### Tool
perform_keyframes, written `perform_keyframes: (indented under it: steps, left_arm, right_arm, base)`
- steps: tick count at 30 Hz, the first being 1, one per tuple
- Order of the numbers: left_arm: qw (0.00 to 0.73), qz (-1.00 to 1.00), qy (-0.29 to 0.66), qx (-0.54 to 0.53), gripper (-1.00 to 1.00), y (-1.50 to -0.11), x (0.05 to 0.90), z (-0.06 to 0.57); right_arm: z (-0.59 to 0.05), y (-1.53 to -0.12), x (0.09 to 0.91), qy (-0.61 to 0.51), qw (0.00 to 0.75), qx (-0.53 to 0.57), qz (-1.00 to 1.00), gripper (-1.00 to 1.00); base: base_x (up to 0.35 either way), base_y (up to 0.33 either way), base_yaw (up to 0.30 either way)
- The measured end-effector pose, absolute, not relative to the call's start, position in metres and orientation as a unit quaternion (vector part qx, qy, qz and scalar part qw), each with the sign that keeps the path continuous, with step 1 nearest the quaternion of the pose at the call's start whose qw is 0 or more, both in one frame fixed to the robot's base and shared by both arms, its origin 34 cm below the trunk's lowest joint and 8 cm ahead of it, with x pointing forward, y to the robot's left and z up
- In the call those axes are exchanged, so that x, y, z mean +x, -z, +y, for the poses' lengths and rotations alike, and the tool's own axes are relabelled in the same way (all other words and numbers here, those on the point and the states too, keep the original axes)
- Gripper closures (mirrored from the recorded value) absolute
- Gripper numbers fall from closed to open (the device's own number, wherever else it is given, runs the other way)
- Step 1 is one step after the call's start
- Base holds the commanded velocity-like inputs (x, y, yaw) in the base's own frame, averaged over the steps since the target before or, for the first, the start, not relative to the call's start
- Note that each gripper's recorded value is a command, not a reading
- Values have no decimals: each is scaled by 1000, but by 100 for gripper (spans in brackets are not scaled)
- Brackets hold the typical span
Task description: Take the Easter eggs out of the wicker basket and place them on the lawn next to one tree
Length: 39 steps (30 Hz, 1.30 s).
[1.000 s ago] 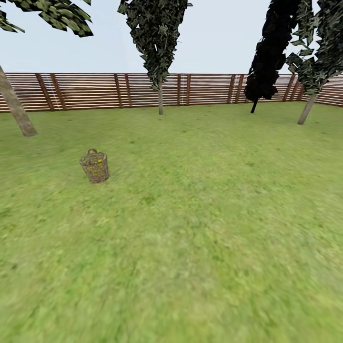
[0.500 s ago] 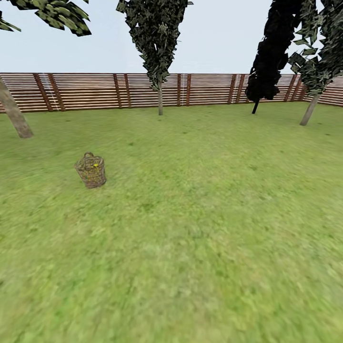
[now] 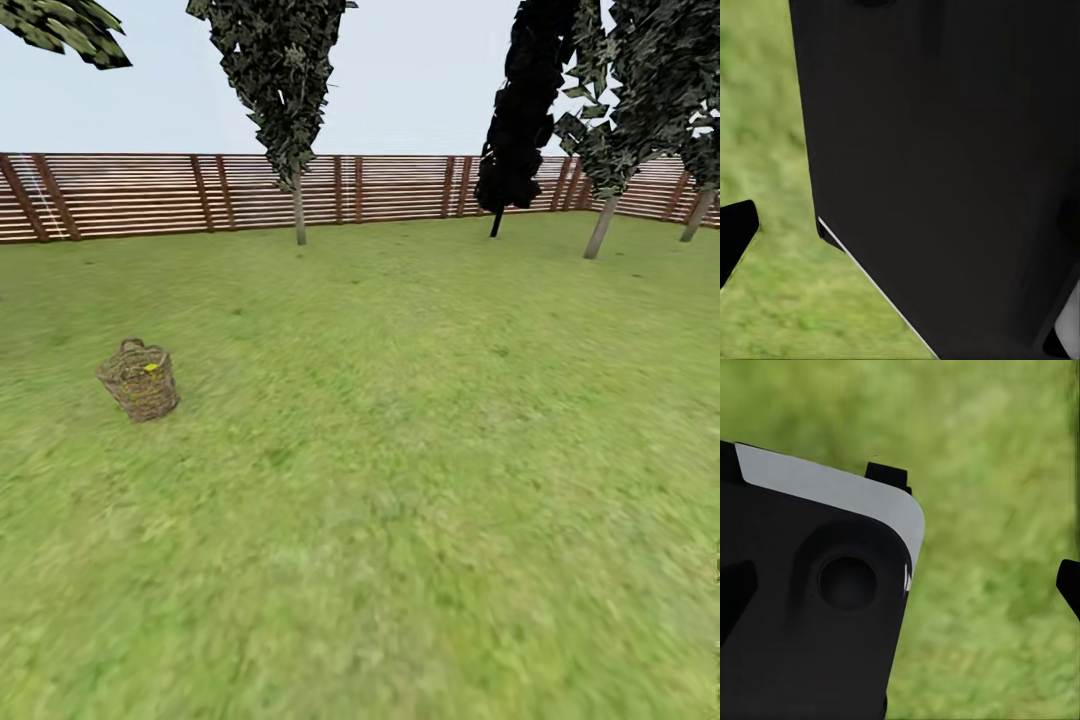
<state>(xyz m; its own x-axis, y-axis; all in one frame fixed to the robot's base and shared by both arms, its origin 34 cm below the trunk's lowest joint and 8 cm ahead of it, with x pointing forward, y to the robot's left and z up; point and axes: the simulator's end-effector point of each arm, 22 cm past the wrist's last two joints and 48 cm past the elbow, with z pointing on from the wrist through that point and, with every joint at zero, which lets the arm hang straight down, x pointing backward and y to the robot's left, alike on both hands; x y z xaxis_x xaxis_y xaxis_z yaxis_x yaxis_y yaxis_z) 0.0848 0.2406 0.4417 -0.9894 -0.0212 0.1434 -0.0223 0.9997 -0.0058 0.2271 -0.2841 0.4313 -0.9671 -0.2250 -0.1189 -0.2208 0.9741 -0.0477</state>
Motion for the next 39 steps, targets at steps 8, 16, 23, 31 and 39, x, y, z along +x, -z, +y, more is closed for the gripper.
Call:
perform_keyframes:
  steps: [8,16,23,31,39]
  left_arm:
    - [70,-997,-4,11,-100,-442,86,240]
    - [68,-998,-4,11,-100,-441,87,240]
    - [68,-998,-4,11,-100,-441,87,241]
    - [68,-998,-4,11,-100,-441,88,241]
    - [68,-998,-3,11,-100,-441,87,241]
  right_arm:
    - [-284,-432,229,17,64,-112,991,-100]
    - [-283,-432,230,18,64,-111,992,-100]
    - [-288,-432,231,22,67,-116,991,-100]
    - [-282,-432,232,19,70,-120,990,-100]
    - [-282,-432,233,19,70,-120,990,-100]
  base:
    - [333,0,-283]
    - [333,0,-189]
    - [333,0,-6]
    - [333,0,0]
    - [333,0,0]
